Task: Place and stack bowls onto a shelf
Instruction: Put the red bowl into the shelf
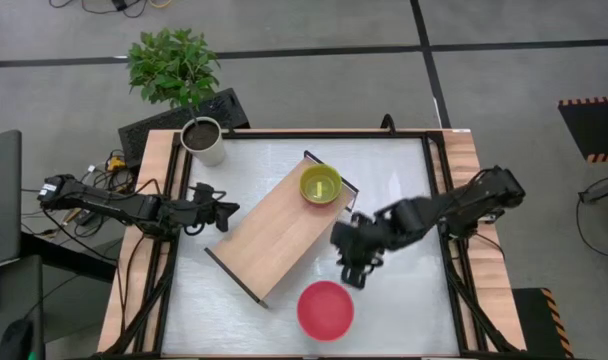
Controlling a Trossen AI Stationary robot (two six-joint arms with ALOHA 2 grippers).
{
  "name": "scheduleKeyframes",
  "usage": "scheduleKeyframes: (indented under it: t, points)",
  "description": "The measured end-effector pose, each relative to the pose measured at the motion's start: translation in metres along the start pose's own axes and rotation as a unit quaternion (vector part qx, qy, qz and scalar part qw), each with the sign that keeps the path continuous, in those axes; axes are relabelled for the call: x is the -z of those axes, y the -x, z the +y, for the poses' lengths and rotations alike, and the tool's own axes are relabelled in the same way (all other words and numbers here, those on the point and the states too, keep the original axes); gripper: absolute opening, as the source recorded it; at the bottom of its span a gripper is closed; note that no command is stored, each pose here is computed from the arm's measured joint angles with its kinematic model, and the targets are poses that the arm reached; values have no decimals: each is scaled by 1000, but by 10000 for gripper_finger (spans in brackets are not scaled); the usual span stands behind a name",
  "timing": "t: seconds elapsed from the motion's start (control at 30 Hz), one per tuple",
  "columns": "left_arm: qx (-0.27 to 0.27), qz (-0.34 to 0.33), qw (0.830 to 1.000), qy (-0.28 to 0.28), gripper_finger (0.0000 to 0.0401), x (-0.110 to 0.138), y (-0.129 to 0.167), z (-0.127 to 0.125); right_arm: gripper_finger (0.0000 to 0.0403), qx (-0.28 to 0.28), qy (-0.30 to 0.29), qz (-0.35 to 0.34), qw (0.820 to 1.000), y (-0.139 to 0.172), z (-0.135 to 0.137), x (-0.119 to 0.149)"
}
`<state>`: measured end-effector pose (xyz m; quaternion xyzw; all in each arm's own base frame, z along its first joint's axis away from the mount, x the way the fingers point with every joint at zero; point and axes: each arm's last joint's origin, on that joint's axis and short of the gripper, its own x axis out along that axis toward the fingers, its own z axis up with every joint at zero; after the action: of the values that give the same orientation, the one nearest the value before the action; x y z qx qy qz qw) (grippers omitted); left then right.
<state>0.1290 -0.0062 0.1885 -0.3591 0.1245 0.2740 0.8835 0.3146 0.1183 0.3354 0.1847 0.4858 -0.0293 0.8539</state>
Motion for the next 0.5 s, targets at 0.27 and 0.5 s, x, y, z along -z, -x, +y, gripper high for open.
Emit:
scheduleKeyframes:
  t: [0.27,0.5]
  points:
    - [0,1,1000,-17,43,0,0,0,148,28,-10,57,998,-30,27,16]
    - [5,7,1000,2,43,1,0,0,148,38,3,70,997,-45,39,21]
